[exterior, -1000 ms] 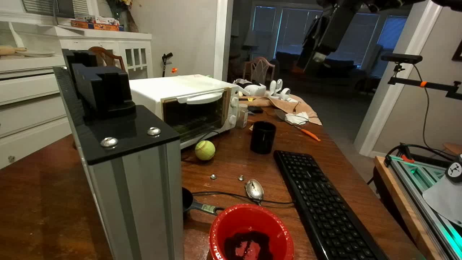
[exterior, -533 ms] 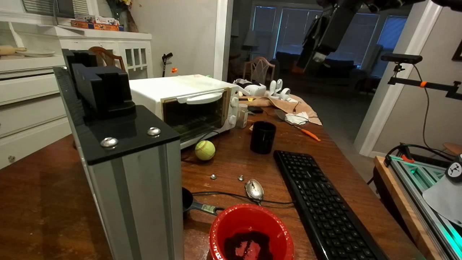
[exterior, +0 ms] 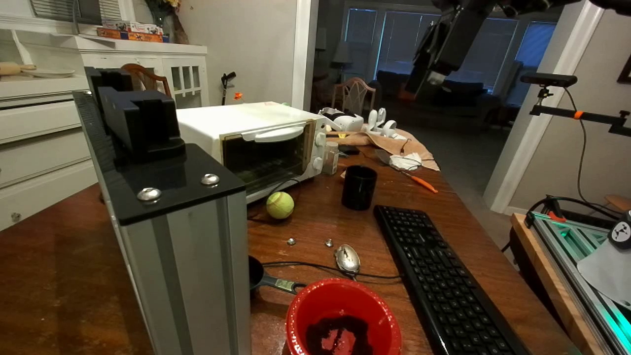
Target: Pick up the ball and put it on top of the microwave
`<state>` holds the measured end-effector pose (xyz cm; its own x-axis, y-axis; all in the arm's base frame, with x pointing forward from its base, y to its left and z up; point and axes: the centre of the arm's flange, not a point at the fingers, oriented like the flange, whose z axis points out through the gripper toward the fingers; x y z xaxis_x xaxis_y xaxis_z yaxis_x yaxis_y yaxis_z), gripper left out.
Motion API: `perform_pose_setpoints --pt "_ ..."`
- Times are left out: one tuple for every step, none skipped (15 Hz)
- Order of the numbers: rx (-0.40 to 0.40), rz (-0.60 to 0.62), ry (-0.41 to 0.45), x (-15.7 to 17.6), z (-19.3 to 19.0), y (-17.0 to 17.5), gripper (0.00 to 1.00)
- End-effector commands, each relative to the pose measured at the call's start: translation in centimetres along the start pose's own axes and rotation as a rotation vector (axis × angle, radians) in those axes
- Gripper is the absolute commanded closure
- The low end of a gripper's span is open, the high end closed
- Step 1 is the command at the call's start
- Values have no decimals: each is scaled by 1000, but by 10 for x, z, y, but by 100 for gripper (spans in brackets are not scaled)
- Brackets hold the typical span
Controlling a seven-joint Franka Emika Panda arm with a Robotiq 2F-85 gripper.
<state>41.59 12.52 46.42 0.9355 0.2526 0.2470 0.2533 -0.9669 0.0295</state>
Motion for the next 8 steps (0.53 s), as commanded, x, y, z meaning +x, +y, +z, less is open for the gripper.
perform_pose_setpoints --pt "-17 8 -1 6 2 3 0" --pt "-17 8 10 10 1 5 0" --pt "-14 16 18 16 0 10 0" --pt "-23 20 37 22 -1 14 0" --pt "-29 19 39 28 -2 18 0" --pt "-31 17 44 34 -1 21 0" --pt "-38 19 49 40 2 23 0" --pt "-50 26 59 45 6 24 0"
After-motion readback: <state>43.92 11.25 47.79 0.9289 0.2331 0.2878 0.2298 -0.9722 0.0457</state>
